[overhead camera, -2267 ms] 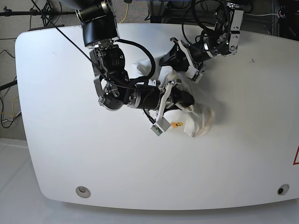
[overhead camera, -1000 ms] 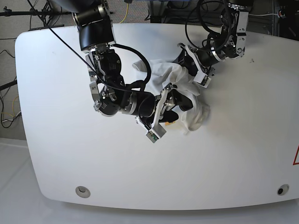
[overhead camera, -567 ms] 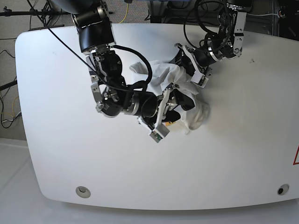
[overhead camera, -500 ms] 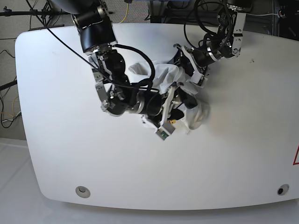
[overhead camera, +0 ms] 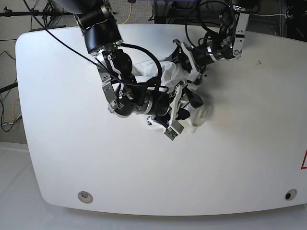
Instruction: Fold the T-shirt properly
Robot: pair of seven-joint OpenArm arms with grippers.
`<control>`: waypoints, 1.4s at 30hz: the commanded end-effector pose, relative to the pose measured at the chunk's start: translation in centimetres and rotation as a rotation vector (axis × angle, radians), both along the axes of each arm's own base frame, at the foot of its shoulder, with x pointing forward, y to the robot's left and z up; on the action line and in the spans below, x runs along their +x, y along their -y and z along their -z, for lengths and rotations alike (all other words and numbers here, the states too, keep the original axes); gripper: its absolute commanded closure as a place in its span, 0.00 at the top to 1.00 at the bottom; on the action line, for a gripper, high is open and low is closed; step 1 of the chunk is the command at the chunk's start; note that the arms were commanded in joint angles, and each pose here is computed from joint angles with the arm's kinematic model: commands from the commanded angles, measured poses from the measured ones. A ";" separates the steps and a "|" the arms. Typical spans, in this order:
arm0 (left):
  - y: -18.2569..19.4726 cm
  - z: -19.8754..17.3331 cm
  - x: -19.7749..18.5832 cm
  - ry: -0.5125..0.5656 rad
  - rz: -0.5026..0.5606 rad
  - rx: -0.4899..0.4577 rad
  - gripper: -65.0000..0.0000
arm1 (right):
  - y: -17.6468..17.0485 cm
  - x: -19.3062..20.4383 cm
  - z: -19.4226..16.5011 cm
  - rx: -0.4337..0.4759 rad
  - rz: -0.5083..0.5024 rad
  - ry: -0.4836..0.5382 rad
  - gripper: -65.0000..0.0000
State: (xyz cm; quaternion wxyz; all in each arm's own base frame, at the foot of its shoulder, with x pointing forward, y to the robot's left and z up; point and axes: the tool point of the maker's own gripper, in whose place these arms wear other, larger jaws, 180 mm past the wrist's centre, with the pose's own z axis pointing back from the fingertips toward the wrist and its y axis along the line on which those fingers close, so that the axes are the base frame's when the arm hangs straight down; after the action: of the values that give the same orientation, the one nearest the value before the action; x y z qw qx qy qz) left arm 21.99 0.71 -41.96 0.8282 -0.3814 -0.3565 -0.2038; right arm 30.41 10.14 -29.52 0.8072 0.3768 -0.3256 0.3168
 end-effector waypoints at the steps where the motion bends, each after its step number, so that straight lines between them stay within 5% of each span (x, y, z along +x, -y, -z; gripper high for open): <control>1: -1.3 0.2 0.2 0.025 0.023 0.083 0.30 | -0.9 0.4 -2.0 0.058 -0.016 0.039 0.53; 9: -2.2 -0.7 0.4 0.069 0.044 0.135 0.31 | -0.7 0.5 -1.4 0.043 -0.010 0.030 0.53; 10: -2.4 0.2 -0.5 0.027 0.034 0.125 0.28 | 0.8 -1.6 2.7 -0.033 -0.004 -0.069 0.52; 15: -3.1 0.6 -1.1 0.005 0.029 0.149 0.28 | 1.3 -1.9 3.3 -0.045 -0.002 -0.081 0.52; 31: -3.6 -4.9 1.0 0.183 0.023 0.167 0.28 | 1.9 -1.2 0.8 -0.027 0.008 0.001 0.52; 42: -6.4 -6.4 2.1 0.215 -0.027 0.251 0.28 | 4.7 1.1 -0.5 -0.010 0.110 0.038 0.52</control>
State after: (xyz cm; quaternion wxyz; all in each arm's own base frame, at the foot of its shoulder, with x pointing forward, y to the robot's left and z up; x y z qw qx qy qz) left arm 23.37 7.36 -37.06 0.8420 -0.2417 -0.3962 -0.2749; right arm 30.31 5.92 -30.51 0.8283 0.3485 -0.3329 0.2859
